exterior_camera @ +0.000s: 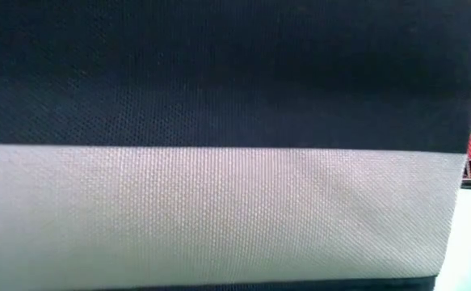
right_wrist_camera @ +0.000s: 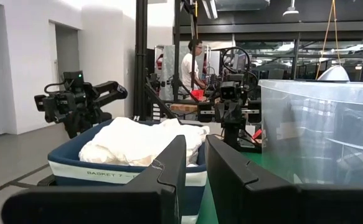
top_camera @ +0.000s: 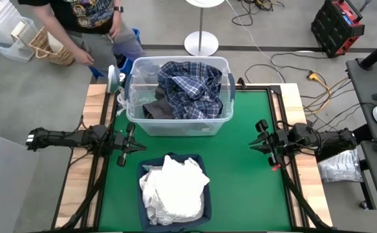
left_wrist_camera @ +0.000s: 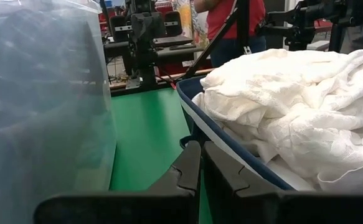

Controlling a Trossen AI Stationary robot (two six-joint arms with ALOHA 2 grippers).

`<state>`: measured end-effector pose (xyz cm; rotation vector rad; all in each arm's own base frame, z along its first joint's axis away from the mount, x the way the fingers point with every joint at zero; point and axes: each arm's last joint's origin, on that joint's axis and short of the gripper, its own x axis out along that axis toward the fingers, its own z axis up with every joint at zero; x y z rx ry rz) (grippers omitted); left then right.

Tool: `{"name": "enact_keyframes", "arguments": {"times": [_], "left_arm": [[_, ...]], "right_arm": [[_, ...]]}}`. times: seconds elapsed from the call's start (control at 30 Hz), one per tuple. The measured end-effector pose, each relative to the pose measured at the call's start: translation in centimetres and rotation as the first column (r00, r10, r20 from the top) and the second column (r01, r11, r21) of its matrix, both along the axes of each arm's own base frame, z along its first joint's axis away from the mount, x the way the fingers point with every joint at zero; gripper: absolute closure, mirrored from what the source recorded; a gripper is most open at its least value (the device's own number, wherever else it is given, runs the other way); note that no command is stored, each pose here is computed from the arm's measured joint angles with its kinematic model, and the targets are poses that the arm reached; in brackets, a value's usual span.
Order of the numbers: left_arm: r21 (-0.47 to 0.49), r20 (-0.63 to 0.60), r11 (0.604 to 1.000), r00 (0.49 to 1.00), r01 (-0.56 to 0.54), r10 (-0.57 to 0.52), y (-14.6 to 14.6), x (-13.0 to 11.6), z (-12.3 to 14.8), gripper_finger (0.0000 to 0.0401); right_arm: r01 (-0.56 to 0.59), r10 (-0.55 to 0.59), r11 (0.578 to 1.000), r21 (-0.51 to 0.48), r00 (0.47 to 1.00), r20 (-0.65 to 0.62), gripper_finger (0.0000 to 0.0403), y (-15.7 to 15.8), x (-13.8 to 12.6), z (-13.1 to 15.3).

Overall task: Sort clothes
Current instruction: Return to Home Position

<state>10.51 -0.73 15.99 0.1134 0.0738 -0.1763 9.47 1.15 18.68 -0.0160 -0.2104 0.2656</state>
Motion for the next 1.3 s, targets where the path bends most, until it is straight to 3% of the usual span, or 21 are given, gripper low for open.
{"name": "enact_keyframes", "arguments": {"times": [1.3], "left_arm": [[-0.001, 0.021, 1.000, 1.000, 0.000, 0.000, 0.00, 0.00, 0.45, 0.0401]], "right_arm": [[0.000, 0.000, 1.000, 0.000, 1.000, 0.000, 0.0351, 0.00, 0.00, -0.01]]}}
